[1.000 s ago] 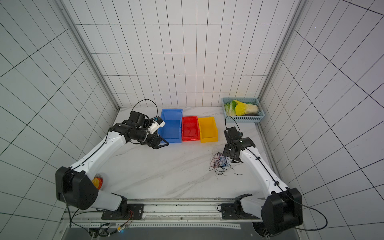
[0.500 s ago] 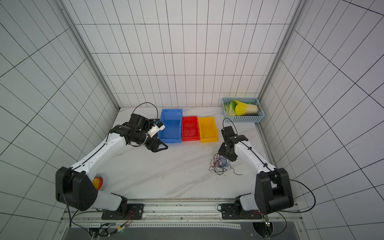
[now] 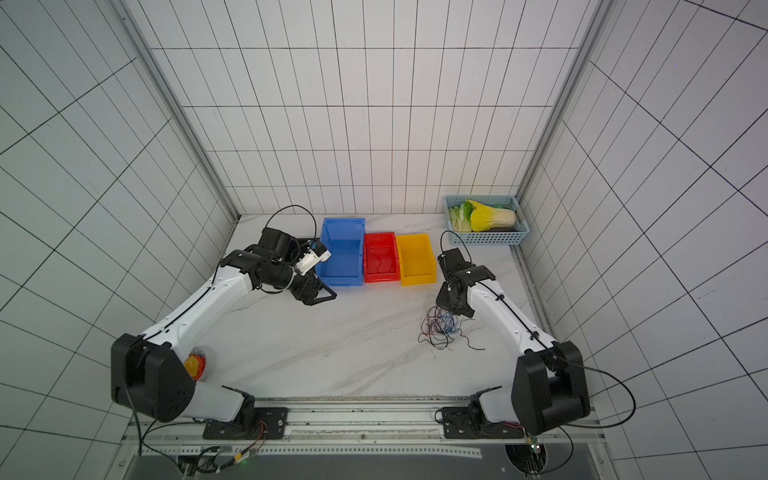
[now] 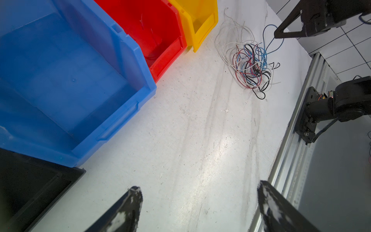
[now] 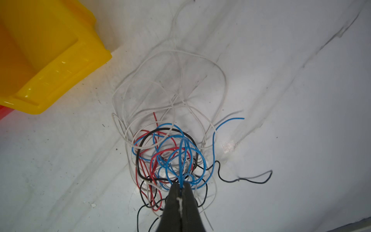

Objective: Untangle and sort cables by color
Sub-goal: Untie the cable.

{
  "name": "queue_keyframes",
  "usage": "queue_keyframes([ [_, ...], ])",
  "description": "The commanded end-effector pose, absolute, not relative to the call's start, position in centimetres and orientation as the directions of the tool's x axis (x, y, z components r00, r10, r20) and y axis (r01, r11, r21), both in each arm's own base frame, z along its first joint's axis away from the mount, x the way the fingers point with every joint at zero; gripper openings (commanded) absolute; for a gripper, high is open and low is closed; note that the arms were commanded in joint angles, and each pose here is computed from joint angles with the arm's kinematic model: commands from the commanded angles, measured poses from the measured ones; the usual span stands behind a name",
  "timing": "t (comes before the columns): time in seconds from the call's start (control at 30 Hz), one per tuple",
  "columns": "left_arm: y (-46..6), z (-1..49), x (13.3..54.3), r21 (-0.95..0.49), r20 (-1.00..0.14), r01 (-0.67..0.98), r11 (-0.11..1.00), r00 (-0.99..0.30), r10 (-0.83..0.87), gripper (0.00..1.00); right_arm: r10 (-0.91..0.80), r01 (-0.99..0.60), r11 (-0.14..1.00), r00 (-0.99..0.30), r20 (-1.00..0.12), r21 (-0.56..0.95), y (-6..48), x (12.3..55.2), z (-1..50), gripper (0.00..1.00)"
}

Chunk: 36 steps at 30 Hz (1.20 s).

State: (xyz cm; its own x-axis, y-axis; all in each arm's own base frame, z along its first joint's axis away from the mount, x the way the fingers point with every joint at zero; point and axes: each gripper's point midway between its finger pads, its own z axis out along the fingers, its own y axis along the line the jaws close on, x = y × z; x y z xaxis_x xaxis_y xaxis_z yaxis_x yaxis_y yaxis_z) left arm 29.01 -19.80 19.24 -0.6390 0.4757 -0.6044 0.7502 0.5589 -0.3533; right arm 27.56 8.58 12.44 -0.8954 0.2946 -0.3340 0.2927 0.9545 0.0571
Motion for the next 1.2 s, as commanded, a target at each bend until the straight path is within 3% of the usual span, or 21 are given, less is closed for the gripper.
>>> queue_keyframes([
  [0.0,-21.9,21.4,28.0,-0.336,-0.645,0.815,0.473,-0.565,0.515,0.87,0.234,0.247,0.969,-0.887,-0.397,0.020,8.1,27.4,16.1,0.00],
  [0.27,-29.0,25.9,27.4,-0.334,-0.726,0.889,0.315,-0.455,0.515,0.88,0.052,-0.001,0.995,-0.851,-0.523,0.099,10.3,27.1,23.2,0.00],
  [0.37,-31.4,28.0,28.4,-0.416,-0.761,0.867,0.274,-0.497,0.417,0.87,0.015,-0.079,0.988,-0.805,-0.593,0.132,10.8,26.5,26.6,0.00],
  [0.47,-33.5,29.5,28.5,-0.472,-0.781,0.861,0.187,-0.507,0.364,0.87,-0.030,-0.228,0.948,-0.758,-0.651,0.221,12.9,25.4,29.7,0.00],
  [0.63,-35.8,30.1,28.2,-0.435,-0.811,0.892,0.124,-0.448,0.376,0.87,-0.098,-0.409,0.856,-0.730,-0.677,0.316,15.9,23.4,32.0,0.00],
  [0.87,-37.2,27.5,28.4,-0.437,-0.800,0.890,0.130,-0.450,0.398,0.89,-0.147,-0.540,0.744,-0.706,-0.693,0.392,19.1,21.9,32.7,0.00],
  [1.17,-38.1,21.3,26.7,-0.495,-0.728,0.855,0.156,-0.506,0.462,0.89,-0.149,-0.590,0.699,-0.673,-0.725,0.404,20.1,21.4,34.0,0.00],
])
